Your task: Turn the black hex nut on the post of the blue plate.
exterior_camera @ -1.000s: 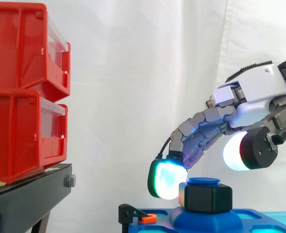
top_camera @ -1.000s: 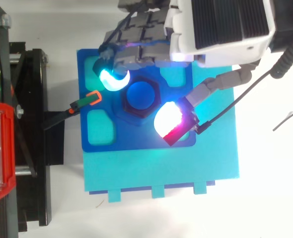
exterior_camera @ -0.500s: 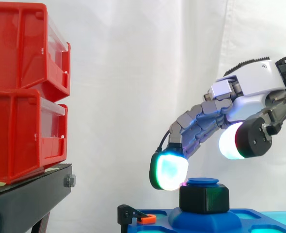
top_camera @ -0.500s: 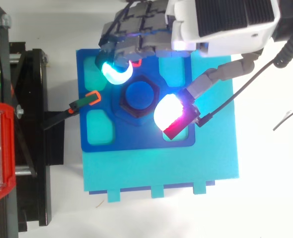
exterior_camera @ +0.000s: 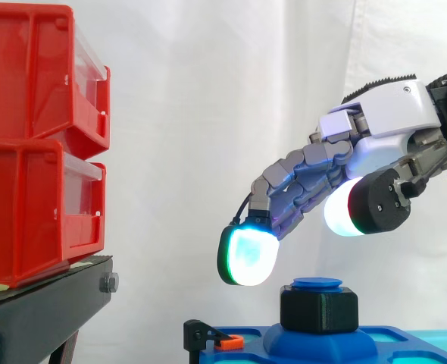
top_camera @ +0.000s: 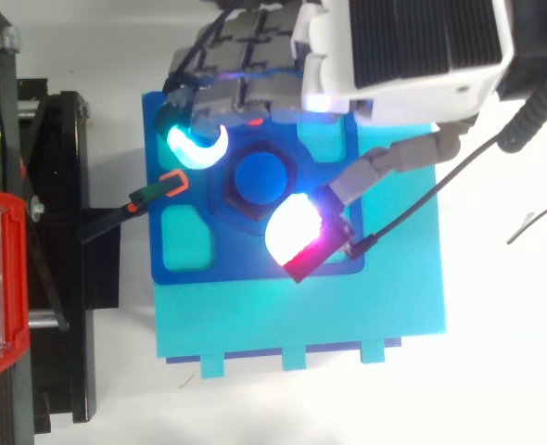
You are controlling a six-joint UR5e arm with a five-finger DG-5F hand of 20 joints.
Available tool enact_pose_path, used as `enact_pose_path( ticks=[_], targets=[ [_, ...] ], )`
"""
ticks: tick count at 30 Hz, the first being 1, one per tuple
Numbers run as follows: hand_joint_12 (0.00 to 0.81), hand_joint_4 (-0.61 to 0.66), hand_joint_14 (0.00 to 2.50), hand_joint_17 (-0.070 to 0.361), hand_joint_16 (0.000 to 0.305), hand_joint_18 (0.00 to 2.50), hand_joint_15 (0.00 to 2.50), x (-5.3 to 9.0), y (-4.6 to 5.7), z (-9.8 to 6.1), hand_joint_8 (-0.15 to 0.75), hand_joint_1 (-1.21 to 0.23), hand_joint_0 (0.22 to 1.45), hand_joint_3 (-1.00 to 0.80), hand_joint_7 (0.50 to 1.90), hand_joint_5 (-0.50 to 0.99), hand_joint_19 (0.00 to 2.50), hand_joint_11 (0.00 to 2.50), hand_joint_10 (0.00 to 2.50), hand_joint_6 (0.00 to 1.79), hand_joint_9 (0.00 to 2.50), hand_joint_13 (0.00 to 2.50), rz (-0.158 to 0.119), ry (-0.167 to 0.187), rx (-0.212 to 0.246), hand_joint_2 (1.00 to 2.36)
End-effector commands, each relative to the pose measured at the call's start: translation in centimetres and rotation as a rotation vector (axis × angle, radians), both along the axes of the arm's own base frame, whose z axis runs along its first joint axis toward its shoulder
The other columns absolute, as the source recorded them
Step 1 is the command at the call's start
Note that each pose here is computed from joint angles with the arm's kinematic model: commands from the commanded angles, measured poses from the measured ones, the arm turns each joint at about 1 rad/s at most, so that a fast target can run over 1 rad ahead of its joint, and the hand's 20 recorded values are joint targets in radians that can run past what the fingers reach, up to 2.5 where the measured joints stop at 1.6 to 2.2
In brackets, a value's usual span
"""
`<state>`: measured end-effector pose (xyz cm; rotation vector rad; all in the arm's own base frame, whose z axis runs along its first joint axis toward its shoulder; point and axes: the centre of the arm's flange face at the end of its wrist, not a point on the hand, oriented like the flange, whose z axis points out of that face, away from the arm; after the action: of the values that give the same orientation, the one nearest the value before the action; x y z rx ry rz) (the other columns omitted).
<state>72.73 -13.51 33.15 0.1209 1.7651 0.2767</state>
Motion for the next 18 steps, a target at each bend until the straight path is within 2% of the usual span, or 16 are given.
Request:
enact_pose_path(
  ticks=[1, 3, 4, 8, 12, 15, 18],
  targets=[
    [0.394, 0.25, 0.0, 0.136, 0.06, 0.26, 0.12, 0.3, 1.5, 0.0, 0.278, -0.42, 0.46, -0.5, 0.81, -0.18, 0.21, 0.0, 0.0, 0.5, 0.43, 0.49, -0.006, 0.0, -0.006, 1.0],
    [0.405, 0.25, 0.0, 0.141, 0.062, 0.26, 0.12, 0.4, 1.8, 0.0, 0.286, -0.43, 0.44, -0.5, 0.8, -0.18, 0.21, 0.0, 0.0, 0.5, 0.43, 0.49, -0.005, 0.0, -0.007, 1.0],
    [0.414, 0.25, 0.0, 0.145, 0.064, 0.27, 0.12, 0.6, 2.6, 0.0, 0.292, -0.44, 0.42, -0.5, 0.8, -0.18, 0.21, 0.0, 0.0, 0.5, 0.43, 0.5, -0.007, 0.0, -0.009, 1.0],
    [0.436, 0.27, 0.0, 0.153, 0.068, 0.3, 0.12, 0.7, 3.5, 0.0, 0.308, -0.5, 0.38, -0.5, 0.8, -0.19, 0.21, 0.0, 0.0, 0.5, 0.43, 0.5, -0.01, 0.0, -0.011, 1.0],
    [0.435, 0.26, 0.0, 0.152, 0.067, 0.32, 0.12, 0.8, 4.0, -0.1, 0.307, -0.6, 0.38, -0.5, 0.8, -0.2, 0.21, 0.0, 0.0, 0.5, 0.42, 0.5, -0.005, 0.001, -0.012, 1.0],
    [0.425, 0.24, 0.0, 0.148, 0.066, 0.33, 0.12, 0.8, 4.0, 0.0, 0.296, -0.65, 0.4, -0.5, 0.8, -0.21, 0.22, 0.0, 0.0, 0.5, 0.41, 0.5, -0.005, -0.001, -0.013, 1.0],
    [0.398, 0.21, 0.0, 0.134, 0.06, 0.32, 0.13, 0.8, 4.1, -0.3, 0.27, -0.72, 0.46, -0.5, 0.81, -0.22, 0.22, 0.0, 0.0, 0.5, 0.4, 0.49, -0.003, 0.004, -0.014, 1.0]
  ],
)
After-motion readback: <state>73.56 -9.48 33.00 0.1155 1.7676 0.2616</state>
